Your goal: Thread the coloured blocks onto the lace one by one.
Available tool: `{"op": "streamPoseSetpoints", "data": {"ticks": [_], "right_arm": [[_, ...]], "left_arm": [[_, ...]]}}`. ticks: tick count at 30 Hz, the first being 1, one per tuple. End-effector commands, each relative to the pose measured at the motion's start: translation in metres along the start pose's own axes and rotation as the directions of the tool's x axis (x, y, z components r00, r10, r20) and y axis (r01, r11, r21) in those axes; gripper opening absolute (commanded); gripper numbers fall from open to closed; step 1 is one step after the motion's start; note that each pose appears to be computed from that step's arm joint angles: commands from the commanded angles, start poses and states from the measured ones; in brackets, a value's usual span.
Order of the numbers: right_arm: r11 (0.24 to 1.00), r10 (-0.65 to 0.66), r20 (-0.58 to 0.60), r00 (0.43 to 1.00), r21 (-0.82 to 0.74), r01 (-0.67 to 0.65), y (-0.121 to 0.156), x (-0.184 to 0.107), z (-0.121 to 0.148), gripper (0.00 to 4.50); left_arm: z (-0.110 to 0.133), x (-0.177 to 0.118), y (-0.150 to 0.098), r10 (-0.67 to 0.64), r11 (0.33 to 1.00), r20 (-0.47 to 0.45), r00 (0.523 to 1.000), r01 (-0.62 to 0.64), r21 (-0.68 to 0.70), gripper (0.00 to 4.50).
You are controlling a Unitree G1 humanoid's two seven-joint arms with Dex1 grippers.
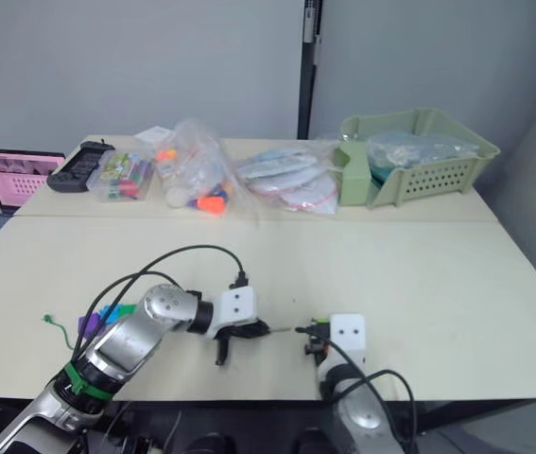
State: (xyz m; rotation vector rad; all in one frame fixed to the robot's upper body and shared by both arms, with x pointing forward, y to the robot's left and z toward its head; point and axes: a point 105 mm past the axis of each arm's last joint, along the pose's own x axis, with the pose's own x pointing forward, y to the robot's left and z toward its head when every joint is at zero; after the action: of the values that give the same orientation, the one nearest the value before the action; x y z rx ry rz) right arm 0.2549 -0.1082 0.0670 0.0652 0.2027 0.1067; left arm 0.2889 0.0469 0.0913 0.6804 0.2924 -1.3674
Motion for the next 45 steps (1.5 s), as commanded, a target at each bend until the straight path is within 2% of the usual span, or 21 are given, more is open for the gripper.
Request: {"op": "streamPoseSetpoints", "data": {"ticks": [1, 5, 7, 11, 13, 14, 17, 18, 21, 23, 26, 27, 30, 35, 39, 41, 45], "right_arm": [[1.000, -0.021, -0.084, 0.996, 0.019, 0.023, -0.002, -0.001, -0.025, 1.17], [0.996, -0.016, -0.100, 0.995, 0.090, 0.025, -0.003, -0.004, -0.033, 1.17], [0.997, -0.017, -0.059, 0.998, 0.076, 0.021, -0.006, -0.011, -0.023, 2.22], [0.999, 0.008, -0.002, 1.000, 0.041, -0.008, -0.010, -0.019, -0.004, 3.54], [0.993, 0.109, 0.068, 0.992, -0.052, -0.106, -0.018, -0.028, 0.028, 4.27], [0.977, 0.181, 0.079, 0.980, -0.125, -0.170, -0.022, -0.032, 0.042, 4.43], [0.910, 0.350, 0.027, 0.936, -0.245, -0.334, -0.029, -0.037, 0.058, 4.43], [0.871, 0.423, -0.013, 0.906, -0.268, -0.411, -0.027, -0.038, 0.059, 4.43], [0.666, 0.646, -0.190, 0.739, -0.333, -0.668, -0.026, -0.045, 0.059, 4.43], [0.577, 0.698, -0.262, 0.666, -0.346, -0.740, -0.030, -0.045, 0.060, 4.43], [0.369, 0.753, -0.419, 0.507, -0.369, -0.853, -0.039, -0.025, 0.051, 4.43], [0.338, 0.742, -0.452, 0.495, -0.385, -0.859, -0.044, -0.015, 0.047, 4.43], [0.279, 0.729, -0.497, 0.471, -0.413, -0.867, -0.051, 0.001, 0.040, 4.43], [0.215, 0.750, -0.514, 0.415, -0.404, -0.889, -0.046, 0.020, 0.037, 4.43], [0.230, 0.722, -0.556, 0.413, -0.370, -0.900, -0.051, 0.031, 0.030, 4.43], [0.237, 0.713, -0.568, 0.412, -0.358, -0.903, -0.053, 0.034, 0.027, 3.90], [0.254, 0.701, -0.586, 0.407, -0.328, -0.910, -0.058, 0.031, 0.021, 2.56]], "left_arm": [[0.007, 0.000, -0.003, -0.029, 0.999, 0.016, 0.999, 0.028, 0.040, 0.00], [0.003, 0.000, -0.005, -0.041, 0.998, 0.007, 0.999, 0.041, 0.045, 0.00], [0.005, -0.001, -0.004, -0.042, 0.998, 0.012, 0.999, 0.041, 0.045, 0.00], [0.007, -0.001, -0.002, -0.042, 0.998, 0.017, 0.999, 0.041, 0.047, 0.00], [0.011, 0.000, -0.004, -0.052, 0.997, 0.026, 0.998, 0.050, 0.055, 0.00], [0.013, 0.001, -0.004, -0.050, 0.997, 0.030, 0.998, 0.049, 0.054, 0.00], [0.017, 0.002, -0.003, -0.051, 0.997, 0.030, 0.998, 0.049, 0.054, 0.00], [0.018, 0.002, -0.002, -0.052, 0.997, 0.032, 0.998, 0.050, 0.053, 0.00], [0.021, 0.003, -0.005, -0.058, 0.997, 0.034, 0.998, 0.056, 0.052, 0.00], [0.021, 0.002, -0.007, -0.061, 0.997, 0.032, 0.998, 0.059, 0.051, 0.00], [0.019, 0.001, -0.013, -0.070, 0.997, 0.018, 0.997, 0.069, 0.036, 0.00], [0.021, 0.000, -0.016, -0.077, 0.997, 0.021, 0.997, 0.076, 0.027, 0.00], [0.022, -0.002, -0.022, -0.086, 0.996, 0.016, 0.996, 0.086, 0.025, 0.00], [0.021, -0.005, -0.028, -0.086, 0.996, 0.001, 0.996, 0.086, 0.012, 0.00], [0.022, -0.005, -0.027, -0.075, 0.997, -0.005, 0.997, 0.075, 0.003, 0.00], [0.024, -0.004, -0.026, -0.071, 0.997, -0.008, 0.997, 0.071, 0.003, 0.00], [0.029, -0.002, -0.025, -0.061, 0.998, -0.003, 0.998, 0.061, -0.012, 0.00]]}}
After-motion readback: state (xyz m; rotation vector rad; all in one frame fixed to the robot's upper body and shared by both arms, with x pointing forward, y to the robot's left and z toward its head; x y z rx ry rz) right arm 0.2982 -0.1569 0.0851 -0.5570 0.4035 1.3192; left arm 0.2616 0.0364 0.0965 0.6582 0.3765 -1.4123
